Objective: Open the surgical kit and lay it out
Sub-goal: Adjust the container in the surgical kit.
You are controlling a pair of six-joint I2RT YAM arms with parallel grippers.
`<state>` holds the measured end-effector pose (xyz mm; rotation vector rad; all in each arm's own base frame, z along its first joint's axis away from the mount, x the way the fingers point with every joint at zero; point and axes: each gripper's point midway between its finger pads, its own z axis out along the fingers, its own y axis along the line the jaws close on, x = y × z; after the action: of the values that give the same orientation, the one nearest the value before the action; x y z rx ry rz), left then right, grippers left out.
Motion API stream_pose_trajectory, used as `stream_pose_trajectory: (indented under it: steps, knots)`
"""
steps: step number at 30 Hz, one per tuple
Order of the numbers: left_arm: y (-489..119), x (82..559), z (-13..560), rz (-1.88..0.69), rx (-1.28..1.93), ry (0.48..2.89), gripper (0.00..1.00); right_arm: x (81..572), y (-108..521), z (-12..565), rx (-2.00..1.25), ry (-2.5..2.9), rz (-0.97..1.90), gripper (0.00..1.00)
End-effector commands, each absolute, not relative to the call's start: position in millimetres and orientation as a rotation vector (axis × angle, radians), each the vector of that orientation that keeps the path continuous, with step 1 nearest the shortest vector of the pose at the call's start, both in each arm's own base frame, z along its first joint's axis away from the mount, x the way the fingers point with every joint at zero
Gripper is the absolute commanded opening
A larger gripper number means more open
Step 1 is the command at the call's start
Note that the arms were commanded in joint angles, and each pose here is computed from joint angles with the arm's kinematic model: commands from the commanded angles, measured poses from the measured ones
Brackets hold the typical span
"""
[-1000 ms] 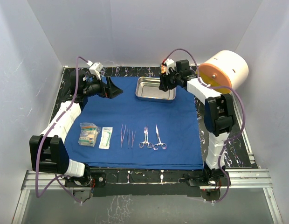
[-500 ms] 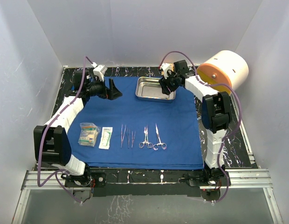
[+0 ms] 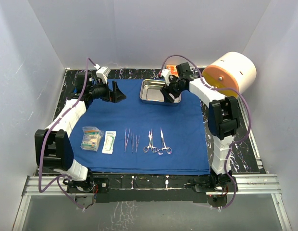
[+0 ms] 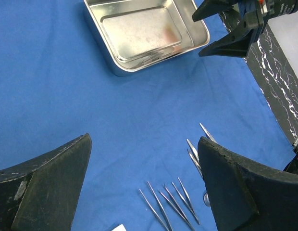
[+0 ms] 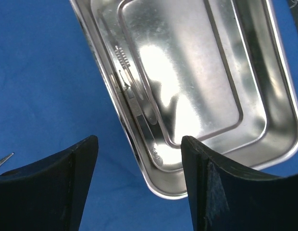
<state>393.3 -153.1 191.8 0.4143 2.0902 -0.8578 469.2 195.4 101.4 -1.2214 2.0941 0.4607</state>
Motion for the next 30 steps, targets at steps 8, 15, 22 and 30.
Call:
stream_pose_trajectory:
  steps: [8, 15, 22, 30]
  knots:
    - [-156.3, 391.9, 218.5, -0.879, 0.446, 2.010, 0.90, 470.8, 212.7, 96.7, -1.326, 2.068, 0.444, 0.57]
    - [-156.0, 391.0, 220.1, -0.874, 0.448, 2.005, 0.90, 467.6, 220.8, 79.3, -1.398, 2.084, 0.438, 0.39]
    - [-156.0, 390.3, 220.7, -0.874, 0.450, 2.003, 0.91, 469.5, 227.1, 89.8, -1.447, 2.046, 0.462, 0.11]
    - [-155.8, 391.0, 221.8, -0.872, 0.451, 1.998, 0.91, 466.7, 237.2, 123.6, -1.458, 1.980, 0.524, 0.00]
